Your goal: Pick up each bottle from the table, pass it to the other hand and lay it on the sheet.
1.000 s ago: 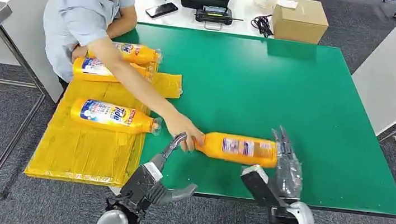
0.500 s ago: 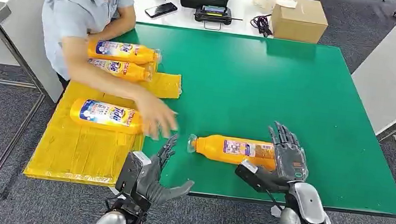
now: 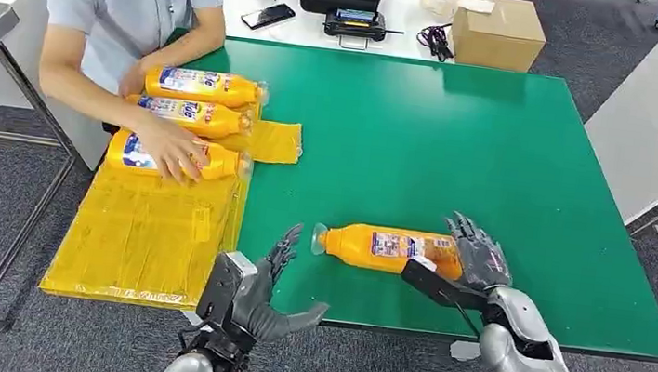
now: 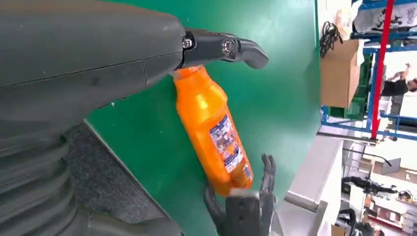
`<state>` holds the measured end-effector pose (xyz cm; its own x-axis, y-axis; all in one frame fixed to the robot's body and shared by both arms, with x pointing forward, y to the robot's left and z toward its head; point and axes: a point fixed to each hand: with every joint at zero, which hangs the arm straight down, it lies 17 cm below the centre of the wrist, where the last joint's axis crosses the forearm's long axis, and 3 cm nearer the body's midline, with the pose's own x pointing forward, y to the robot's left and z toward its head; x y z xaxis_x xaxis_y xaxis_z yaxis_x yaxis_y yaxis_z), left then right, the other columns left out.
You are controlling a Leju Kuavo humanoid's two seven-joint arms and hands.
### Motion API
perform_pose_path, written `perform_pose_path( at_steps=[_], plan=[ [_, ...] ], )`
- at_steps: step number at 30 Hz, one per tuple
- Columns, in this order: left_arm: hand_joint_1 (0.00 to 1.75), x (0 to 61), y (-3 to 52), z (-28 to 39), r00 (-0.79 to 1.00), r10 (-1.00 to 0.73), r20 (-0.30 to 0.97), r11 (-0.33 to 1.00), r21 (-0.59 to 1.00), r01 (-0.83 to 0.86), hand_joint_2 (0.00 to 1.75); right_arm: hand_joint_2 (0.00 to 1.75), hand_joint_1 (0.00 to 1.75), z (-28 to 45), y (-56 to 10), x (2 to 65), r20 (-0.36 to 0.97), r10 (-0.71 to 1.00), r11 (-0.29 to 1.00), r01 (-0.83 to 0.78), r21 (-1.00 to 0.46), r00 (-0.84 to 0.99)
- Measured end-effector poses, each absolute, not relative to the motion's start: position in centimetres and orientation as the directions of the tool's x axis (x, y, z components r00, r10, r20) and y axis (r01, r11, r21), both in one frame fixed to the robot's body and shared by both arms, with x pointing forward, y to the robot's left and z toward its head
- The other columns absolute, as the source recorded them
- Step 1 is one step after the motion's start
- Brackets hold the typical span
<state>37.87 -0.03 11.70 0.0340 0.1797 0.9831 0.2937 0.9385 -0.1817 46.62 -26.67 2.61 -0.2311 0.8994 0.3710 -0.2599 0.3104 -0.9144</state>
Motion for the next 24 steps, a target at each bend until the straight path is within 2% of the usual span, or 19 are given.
perform_pose_path(
  at_steps=[24],
  plan=[
    [0.00,38.2,-1.1,13.0,-0.001,0.166,0.986,0.928,-0.156,0.339,1.75,1.75,0.00,1.3,-24.9,46.1,0.369,0.889,0.286,-0.300,-0.910,-0.272]
  ],
)
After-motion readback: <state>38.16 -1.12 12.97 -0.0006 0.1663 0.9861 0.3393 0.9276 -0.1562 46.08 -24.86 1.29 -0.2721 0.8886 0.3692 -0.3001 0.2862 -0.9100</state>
